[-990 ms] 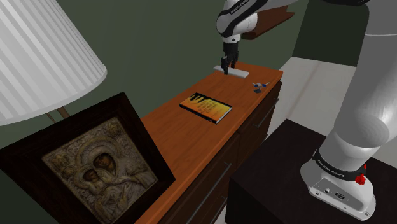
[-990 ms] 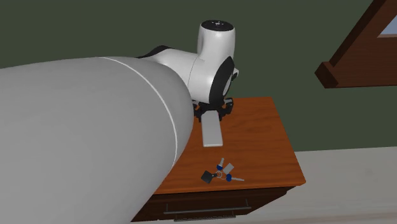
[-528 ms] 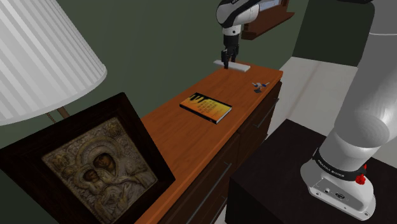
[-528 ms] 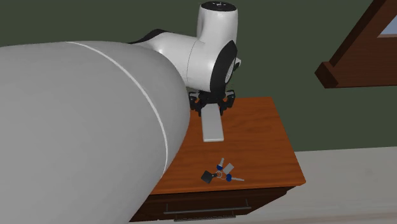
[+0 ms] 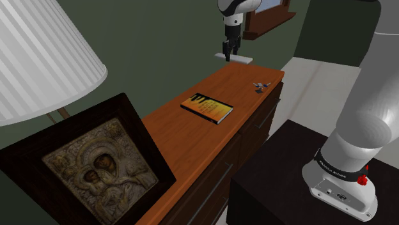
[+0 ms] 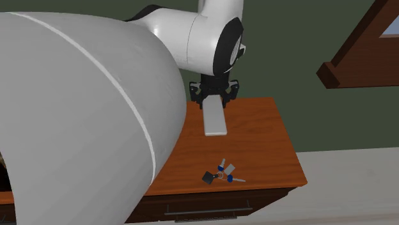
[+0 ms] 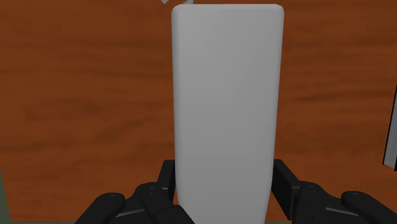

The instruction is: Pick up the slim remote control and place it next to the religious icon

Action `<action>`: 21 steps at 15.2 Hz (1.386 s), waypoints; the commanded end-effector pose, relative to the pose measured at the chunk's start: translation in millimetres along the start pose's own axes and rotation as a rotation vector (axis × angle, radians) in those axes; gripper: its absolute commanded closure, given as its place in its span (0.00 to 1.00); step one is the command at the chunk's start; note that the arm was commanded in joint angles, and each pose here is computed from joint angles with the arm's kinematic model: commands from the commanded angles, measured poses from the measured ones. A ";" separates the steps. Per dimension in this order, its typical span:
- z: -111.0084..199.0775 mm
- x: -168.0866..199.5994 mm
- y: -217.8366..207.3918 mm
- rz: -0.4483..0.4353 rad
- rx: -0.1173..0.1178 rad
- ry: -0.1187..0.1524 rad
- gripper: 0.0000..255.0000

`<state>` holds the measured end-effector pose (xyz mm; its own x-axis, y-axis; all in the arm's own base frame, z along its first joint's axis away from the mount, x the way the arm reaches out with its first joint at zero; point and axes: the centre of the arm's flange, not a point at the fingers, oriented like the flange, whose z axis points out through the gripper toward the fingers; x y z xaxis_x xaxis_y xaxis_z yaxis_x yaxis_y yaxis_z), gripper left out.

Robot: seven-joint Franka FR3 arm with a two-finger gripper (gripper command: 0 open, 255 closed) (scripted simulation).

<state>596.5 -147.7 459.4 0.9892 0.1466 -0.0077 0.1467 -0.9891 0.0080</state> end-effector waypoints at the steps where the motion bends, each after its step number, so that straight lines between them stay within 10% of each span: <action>1: -10.6 0.1 0.4 0.000 0.000 0.000 1.00; 21: -116.2 -0.7 1.2 0.000 0.000 0.000 1.00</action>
<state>597.4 -148.1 568.8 0.9892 0.1467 -0.0076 0.1467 -0.9891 0.0079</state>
